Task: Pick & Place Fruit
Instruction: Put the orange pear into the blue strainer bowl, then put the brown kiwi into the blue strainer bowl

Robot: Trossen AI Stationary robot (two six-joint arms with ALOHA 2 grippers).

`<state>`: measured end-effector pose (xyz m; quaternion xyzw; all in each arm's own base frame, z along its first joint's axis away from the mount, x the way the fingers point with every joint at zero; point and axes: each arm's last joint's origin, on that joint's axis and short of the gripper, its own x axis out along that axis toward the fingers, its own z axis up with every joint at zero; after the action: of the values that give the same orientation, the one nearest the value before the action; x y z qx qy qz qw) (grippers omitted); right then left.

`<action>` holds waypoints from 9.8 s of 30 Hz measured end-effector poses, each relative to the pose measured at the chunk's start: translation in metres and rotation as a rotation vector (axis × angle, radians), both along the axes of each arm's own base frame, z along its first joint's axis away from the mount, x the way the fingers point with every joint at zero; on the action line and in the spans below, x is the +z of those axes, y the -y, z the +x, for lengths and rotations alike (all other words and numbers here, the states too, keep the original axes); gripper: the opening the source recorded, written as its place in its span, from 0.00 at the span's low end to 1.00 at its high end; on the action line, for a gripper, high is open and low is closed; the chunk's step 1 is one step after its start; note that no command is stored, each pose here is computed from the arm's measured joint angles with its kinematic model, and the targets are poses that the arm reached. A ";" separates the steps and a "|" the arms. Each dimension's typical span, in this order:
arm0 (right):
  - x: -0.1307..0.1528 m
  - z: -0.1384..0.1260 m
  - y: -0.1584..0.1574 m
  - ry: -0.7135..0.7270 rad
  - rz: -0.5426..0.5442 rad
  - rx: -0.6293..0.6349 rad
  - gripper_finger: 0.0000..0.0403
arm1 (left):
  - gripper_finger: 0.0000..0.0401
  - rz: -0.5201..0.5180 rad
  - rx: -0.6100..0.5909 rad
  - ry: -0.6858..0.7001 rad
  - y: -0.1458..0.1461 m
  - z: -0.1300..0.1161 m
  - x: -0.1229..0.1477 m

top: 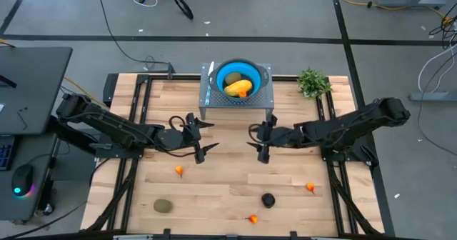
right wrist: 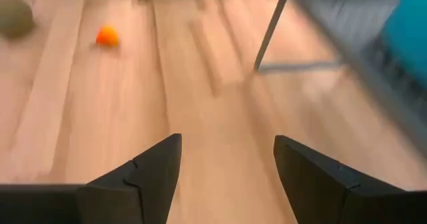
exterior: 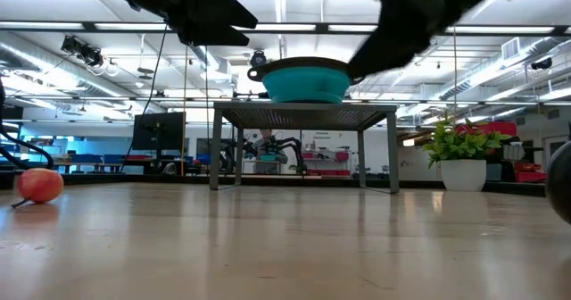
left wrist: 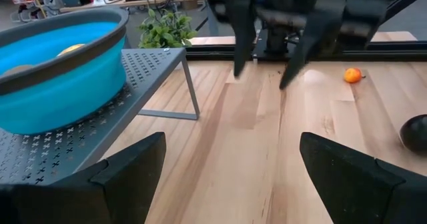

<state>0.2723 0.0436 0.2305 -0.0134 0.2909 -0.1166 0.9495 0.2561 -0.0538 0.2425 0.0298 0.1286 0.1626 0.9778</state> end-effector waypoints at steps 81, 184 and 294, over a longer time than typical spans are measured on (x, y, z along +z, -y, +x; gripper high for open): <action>-0.061 -0.027 0.024 0.186 -0.101 -0.015 0.62 | 0.87 -0.695 0.353 -0.710 0.086 -0.074 -0.108; -0.066 -0.029 0.024 0.148 -0.034 -0.034 0.62 | 0.43 0.229 0.274 0.227 -0.091 0.055 0.083; -0.057 -0.025 0.031 0.201 -0.153 0.009 0.62 | 0.63 -0.800 -0.186 -0.897 0.131 -0.075 -0.003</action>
<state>0.2472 0.0125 0.1730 -0.0754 0.1844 -0.1351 0.9706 0.1814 -0.1851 0.2393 -0.2632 0.5759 -0.0127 0.7739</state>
